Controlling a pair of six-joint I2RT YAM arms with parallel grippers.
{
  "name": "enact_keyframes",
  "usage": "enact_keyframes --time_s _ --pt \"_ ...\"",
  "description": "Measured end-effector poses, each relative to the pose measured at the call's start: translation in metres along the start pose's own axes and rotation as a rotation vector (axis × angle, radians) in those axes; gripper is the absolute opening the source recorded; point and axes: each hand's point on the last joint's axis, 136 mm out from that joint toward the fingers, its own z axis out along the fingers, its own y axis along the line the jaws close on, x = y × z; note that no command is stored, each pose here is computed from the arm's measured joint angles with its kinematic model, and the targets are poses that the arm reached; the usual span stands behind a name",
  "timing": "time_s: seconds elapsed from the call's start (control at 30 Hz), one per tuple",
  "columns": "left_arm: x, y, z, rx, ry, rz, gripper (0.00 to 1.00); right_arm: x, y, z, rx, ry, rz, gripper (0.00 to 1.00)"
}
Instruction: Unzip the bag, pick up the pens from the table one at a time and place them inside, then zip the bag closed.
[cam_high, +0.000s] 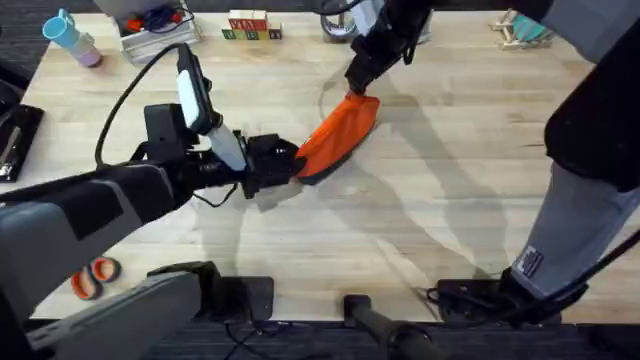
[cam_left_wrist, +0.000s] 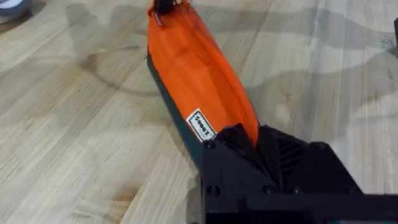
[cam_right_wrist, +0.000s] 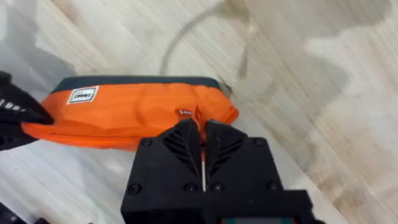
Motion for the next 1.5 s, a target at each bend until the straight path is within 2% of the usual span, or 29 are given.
enact_keyframes --time_s 0.57,0.87,1.03,1.17,1.33,1.5 --pt "0.0 0.0 0.0 0.002 -0.002 0.0 0.04 -0.004 -0.046 -0.009 0.051 -0.078 0.066 0.031" --pt "0.0 0.0 0.0 0.002 -0.002 0.0 0.04 0.004 -0.066 0.024 0.033 -0.039 0.106 0.031" --pt "0.0 0.0 0.0 0.002 -0.002 0.0 0.04 0.002 -0.07 0.026 0.023 -0.06 0.114 0.031" --pt "0.0 -0.001 0.0 0.004 -0.001 -0.005 0.04 0.001 -0.099 0.025 0.094 -0.087 0.134 0.031" --pt "0.0 -0.001 0.0 0.005 -0.001 -0.008 0.04 0.027 -0.144 0.026 0.162 -0.055 0.216 0.03" --pt "0.0 -0.001 0.0 0.006 -0.001 -0.008 0.04 0.035 -0.155 0.025 0.18 -0.043 0.237 0.03"
